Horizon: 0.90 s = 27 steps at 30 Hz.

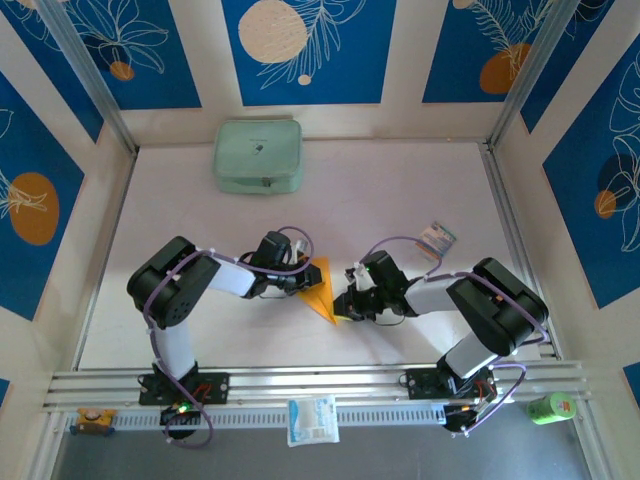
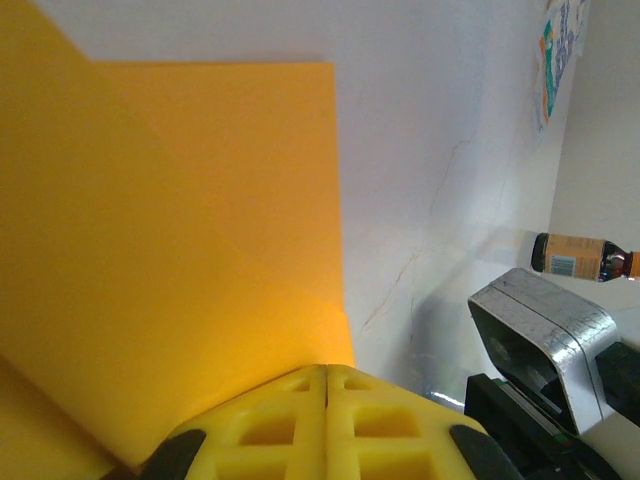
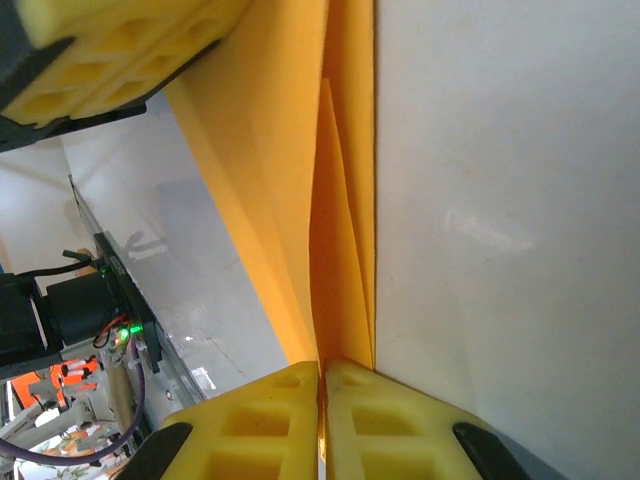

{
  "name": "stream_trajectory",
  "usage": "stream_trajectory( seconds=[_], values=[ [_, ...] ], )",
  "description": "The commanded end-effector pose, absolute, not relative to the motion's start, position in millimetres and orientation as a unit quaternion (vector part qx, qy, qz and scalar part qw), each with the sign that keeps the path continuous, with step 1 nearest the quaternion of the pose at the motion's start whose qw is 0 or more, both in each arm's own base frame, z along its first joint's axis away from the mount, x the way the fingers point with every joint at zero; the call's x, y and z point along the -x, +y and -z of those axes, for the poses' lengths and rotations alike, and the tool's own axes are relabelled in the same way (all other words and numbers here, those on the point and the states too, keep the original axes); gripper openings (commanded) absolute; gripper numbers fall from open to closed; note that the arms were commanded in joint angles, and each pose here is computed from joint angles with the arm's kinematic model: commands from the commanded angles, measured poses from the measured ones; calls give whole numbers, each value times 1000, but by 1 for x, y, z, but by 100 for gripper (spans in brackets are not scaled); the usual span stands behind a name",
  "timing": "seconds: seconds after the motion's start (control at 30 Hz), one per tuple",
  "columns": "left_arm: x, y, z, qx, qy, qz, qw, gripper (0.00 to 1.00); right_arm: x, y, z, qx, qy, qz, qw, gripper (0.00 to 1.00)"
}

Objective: Fold a paper plane with a square sheet of paper (pick it up from the middle)
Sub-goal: Fourth fold the wing at the center of the table.

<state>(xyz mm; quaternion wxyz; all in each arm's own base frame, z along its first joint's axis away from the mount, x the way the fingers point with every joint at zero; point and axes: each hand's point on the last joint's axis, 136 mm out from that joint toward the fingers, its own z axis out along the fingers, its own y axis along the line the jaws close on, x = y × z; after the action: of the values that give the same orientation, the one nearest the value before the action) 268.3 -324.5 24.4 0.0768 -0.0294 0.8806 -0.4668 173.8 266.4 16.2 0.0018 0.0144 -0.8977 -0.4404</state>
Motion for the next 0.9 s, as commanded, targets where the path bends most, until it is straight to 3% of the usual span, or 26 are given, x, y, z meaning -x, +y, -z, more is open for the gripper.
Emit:
stream_trajectory(
  seconds=[0.0,0.1,0.37,0.87],
  values=[
    [-255,-316,-1,39,895,441,51,5,-150,259,-4,-13,-904,424,52,9],
    [-255,-316,-1,39,895,441,51,5,-147,258,-1,-12,-907,417,57,8],
    [-256,-316,-2,38,895,441,52,5,-148,256,-4,-20,-916,399,50,16],
    [-256,-316,-2,38,895,441,51,5,-151,249,-1,-34,-936,350,26,15]
  ],
)
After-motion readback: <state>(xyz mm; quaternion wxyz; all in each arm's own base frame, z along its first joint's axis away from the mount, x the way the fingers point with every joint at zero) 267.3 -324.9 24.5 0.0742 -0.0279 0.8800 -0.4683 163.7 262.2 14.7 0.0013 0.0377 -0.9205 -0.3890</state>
